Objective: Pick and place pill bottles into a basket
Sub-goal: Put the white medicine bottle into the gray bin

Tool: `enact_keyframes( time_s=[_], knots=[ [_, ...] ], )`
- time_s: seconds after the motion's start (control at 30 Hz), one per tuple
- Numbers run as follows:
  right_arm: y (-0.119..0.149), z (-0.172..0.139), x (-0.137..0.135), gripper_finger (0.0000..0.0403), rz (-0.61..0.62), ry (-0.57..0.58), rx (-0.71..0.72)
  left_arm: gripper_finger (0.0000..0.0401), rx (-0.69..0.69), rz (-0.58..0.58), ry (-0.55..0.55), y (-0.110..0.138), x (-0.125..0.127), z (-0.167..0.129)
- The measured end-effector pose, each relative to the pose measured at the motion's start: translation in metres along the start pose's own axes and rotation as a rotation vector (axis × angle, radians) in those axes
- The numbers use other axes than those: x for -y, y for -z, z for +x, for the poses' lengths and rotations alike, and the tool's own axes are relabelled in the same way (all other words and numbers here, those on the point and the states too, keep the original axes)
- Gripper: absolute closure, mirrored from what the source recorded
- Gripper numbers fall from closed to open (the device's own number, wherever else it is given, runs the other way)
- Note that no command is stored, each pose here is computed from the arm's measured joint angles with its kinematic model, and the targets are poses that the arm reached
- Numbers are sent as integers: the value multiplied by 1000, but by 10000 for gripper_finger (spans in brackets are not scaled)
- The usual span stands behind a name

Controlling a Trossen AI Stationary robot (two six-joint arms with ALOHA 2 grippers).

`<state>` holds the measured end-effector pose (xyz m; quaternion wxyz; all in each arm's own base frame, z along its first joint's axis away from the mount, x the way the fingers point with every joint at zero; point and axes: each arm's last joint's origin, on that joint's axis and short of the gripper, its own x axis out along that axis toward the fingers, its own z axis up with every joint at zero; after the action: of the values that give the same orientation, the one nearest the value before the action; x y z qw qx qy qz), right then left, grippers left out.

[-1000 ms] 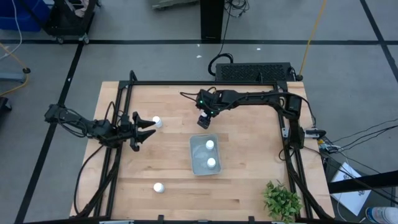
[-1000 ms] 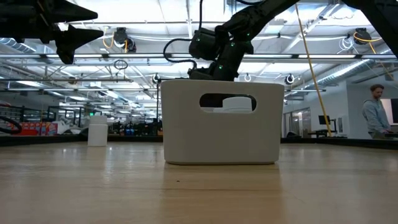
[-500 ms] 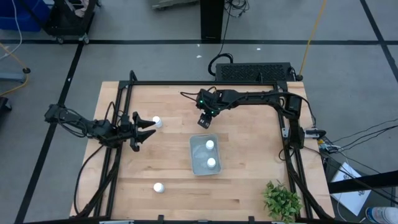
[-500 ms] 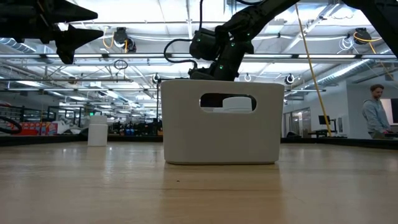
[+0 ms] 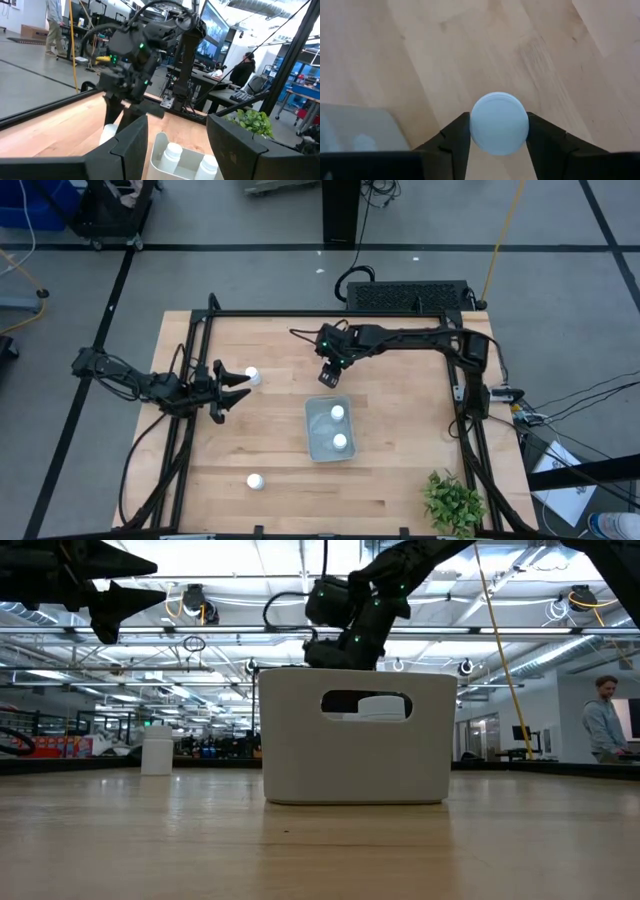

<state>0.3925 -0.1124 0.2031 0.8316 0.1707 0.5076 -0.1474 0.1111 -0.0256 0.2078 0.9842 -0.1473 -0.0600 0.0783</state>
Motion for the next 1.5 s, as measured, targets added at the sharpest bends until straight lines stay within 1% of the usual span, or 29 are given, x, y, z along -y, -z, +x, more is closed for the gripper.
enact_keyframes(
  time_s=[0.17,0.3,0.37,0.5,0.57,0.67,0.87,1.0,1.13,1.27,1.33,1.5],
  knots=[
    [-1,-23,-9,251,-10,-10,39,192,-3,-4,-1,0,0,0],
    [1,-49,-23,251,-25,-39,86,192,-13,-12,-3,1,0,0],
    [4,-63,-33,251,-46,-38,101,192,-12,-14,-3,1,0,0],
    [15,-91,-55,251,-102,-2,142,192,-10,-15,-3,1,0,0],
    [21,-102,-69,251,-134,-4,162,192,-11,-15,-3,1,0,0],
    [33,-111,-93,251,-165,-42,159,192,-10,-15,-3,1,0,0],
    [53,-108,-135,251,-240,-102,148,192,-9,-16,-6,1,0,0],
    [60,-97,-150,251,-270,-104,128,192,-6,-19,-19,1,-1,0],
    [61,-77,-153,251,-275,-88,86,192,-2,-20,-28,1,-1,0],
    [55,-58,-150,251,-270,-108,36,192,-2,-20,-29,1,-1,0],
    [52,-51,-148,251,-283,-94,25,192,-3,-20,-29,1,-1,0],
    [42,-42,-144,251,-283,-109,20,192,-4,-14,-29,1,-1,0]
  ],
)
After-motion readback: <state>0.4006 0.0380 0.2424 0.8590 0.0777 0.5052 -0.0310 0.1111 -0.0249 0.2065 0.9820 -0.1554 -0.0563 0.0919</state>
